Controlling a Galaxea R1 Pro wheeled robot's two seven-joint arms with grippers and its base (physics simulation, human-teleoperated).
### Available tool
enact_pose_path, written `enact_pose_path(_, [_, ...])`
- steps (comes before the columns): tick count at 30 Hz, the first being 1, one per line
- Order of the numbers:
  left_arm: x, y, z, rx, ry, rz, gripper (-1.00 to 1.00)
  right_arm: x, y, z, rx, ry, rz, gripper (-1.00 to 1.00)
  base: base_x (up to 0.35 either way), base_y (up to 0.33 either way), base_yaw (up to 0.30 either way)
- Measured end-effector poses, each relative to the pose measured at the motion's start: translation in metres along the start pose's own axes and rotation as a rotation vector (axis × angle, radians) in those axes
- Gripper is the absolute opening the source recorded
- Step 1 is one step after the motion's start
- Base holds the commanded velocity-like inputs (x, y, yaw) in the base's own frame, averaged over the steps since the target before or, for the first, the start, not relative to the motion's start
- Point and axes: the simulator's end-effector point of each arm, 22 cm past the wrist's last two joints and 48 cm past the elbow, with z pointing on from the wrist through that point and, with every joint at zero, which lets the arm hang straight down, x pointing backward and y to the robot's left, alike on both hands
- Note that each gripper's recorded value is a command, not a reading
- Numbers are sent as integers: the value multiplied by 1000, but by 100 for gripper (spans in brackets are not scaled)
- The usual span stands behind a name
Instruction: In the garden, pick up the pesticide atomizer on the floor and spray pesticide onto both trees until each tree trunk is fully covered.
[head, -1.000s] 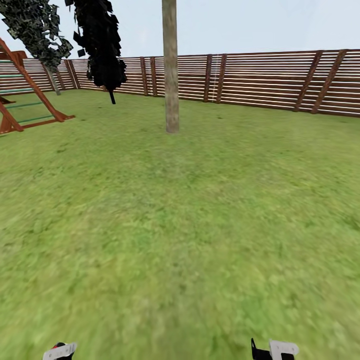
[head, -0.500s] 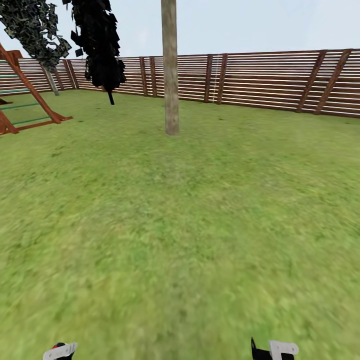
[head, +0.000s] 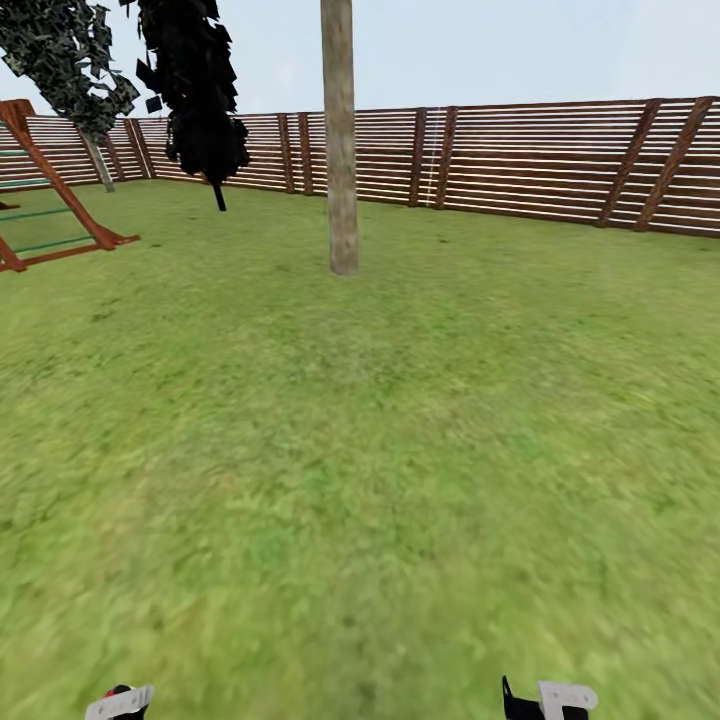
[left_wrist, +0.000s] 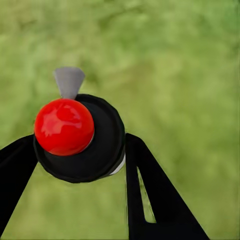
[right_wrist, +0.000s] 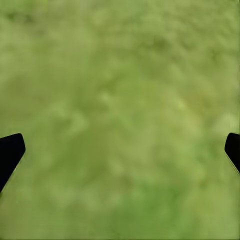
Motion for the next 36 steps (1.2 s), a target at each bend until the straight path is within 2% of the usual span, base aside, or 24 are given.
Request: enact_pose_path(36, [0, 0, 0, 0, 0, 0, -100, 0, 0, 0, 0, 0, 0, 100, 343, 0, 0])
